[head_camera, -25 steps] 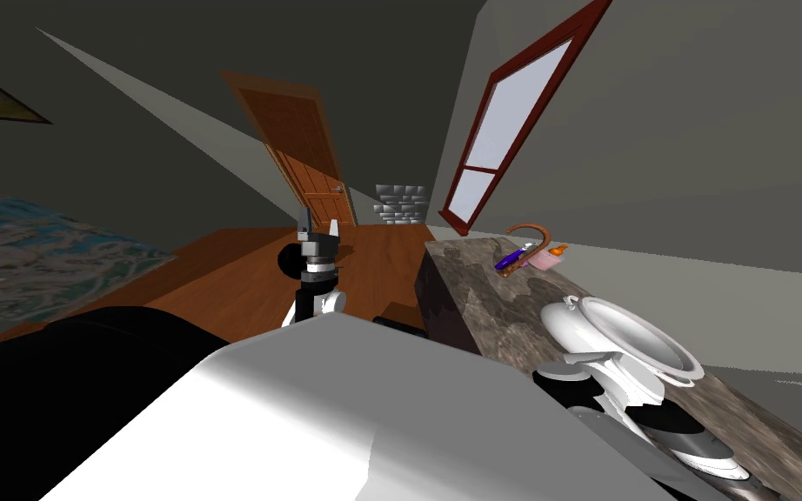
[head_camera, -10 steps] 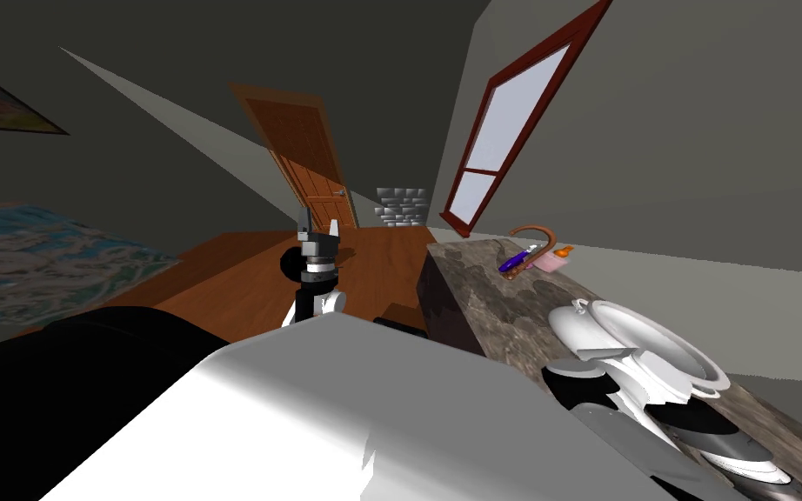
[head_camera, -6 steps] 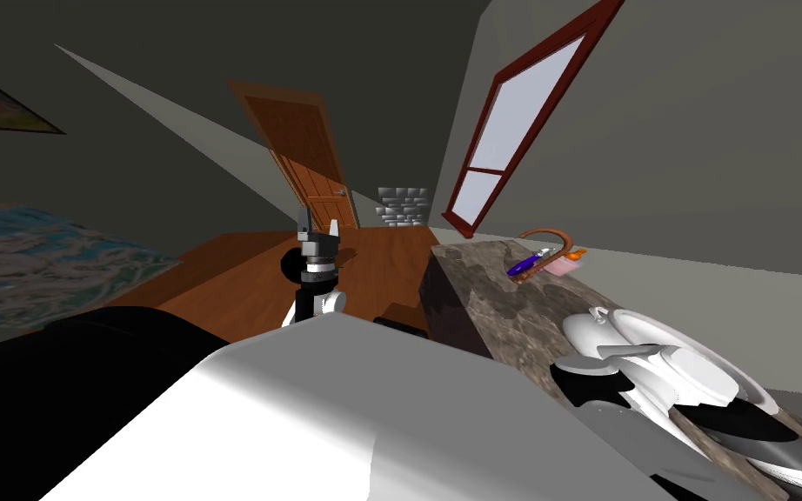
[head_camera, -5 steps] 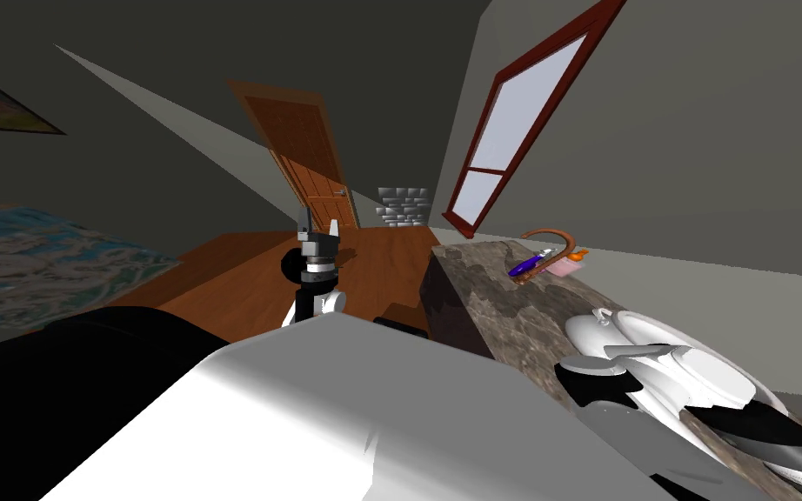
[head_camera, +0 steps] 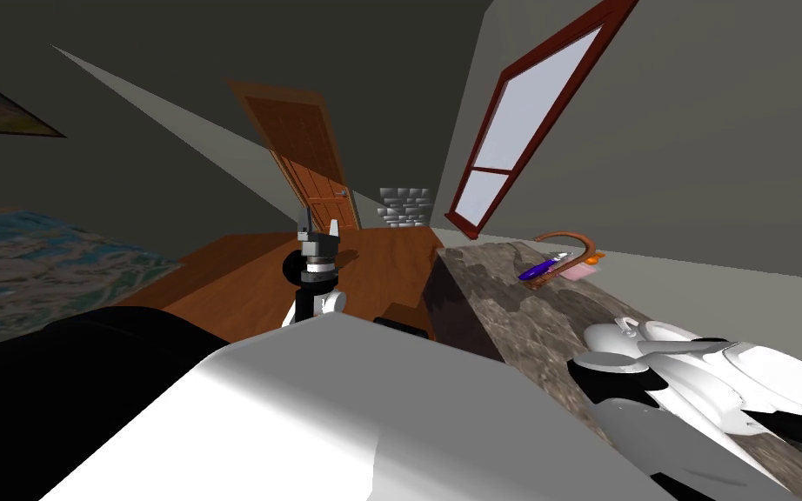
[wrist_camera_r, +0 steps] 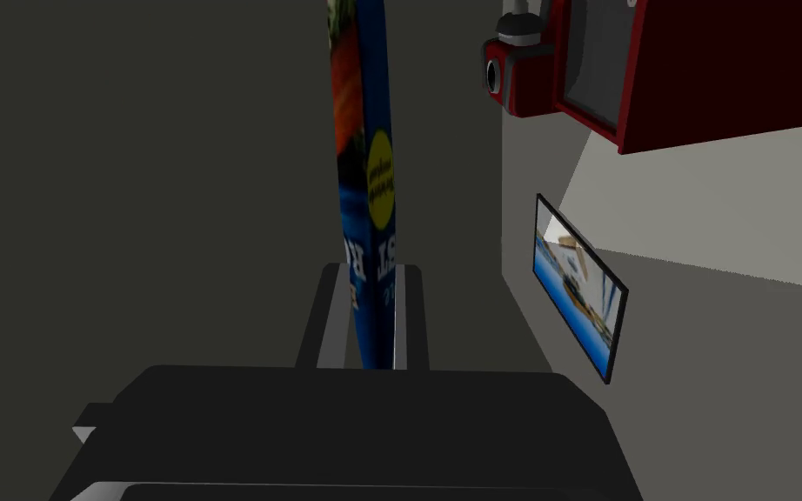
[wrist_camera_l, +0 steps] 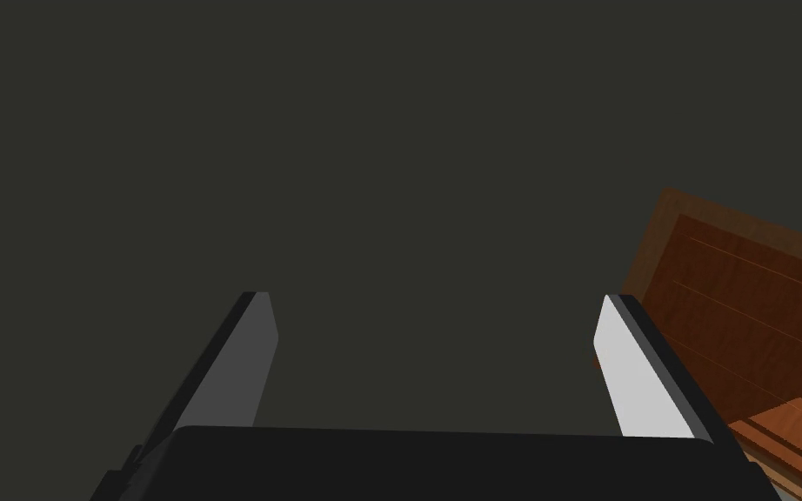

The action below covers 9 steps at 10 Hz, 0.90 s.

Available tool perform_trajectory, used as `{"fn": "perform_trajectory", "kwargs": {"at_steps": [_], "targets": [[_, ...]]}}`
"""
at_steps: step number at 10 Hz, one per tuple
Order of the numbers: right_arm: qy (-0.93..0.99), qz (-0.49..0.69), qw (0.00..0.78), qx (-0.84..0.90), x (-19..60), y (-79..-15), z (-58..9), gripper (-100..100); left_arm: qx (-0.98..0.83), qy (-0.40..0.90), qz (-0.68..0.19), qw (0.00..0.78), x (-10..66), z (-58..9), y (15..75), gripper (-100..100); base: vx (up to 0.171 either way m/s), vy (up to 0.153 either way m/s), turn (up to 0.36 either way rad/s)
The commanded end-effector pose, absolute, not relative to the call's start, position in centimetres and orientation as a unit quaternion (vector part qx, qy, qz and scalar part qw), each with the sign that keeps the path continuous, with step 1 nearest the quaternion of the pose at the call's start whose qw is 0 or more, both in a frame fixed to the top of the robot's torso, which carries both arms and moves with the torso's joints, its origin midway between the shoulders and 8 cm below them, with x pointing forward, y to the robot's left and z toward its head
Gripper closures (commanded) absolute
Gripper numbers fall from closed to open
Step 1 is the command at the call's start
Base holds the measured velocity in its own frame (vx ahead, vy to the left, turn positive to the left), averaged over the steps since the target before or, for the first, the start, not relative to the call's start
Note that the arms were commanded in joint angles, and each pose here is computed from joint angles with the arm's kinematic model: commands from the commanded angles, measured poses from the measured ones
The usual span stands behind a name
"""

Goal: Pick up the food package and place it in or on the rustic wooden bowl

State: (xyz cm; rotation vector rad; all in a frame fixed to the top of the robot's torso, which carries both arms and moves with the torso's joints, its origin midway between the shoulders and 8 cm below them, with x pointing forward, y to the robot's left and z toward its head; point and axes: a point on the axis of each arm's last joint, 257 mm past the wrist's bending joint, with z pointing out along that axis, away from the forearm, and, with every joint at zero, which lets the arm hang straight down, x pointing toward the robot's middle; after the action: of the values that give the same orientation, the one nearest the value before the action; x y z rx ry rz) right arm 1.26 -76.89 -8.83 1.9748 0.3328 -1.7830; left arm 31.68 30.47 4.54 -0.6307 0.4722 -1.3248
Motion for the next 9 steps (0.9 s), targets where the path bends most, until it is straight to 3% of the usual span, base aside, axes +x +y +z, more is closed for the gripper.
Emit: {"fn": "perform_trajectory", "kwargs": {"at_steps": [1, 6, 9], "targets": [[0.119, -0.645, 0.235, 0.717, 1.5, -77.6, -7.2, 100, -0.285, 0.213, -0.599, 0.717, 31.7, 4.5, 30.5, 0, 0.011, 0.071, -0.010], [0.117, -0.644, 0.241, 0.716, 1.5, -78.8, -3.1, 100, -0.285, 0.213, -0.599, 0.717, 31.7, 4.5, 30.5, 0, -0.031, 0.046, -0.017], [0.123, -0.656, 0.220, 0.711, 0.4, -78.9, -2.1, 100, -0.285, 0.213, -0.599, 0.717, 31.7, 4.5, 30.5, 0, -0.155, -0.106, -0.016]]}}
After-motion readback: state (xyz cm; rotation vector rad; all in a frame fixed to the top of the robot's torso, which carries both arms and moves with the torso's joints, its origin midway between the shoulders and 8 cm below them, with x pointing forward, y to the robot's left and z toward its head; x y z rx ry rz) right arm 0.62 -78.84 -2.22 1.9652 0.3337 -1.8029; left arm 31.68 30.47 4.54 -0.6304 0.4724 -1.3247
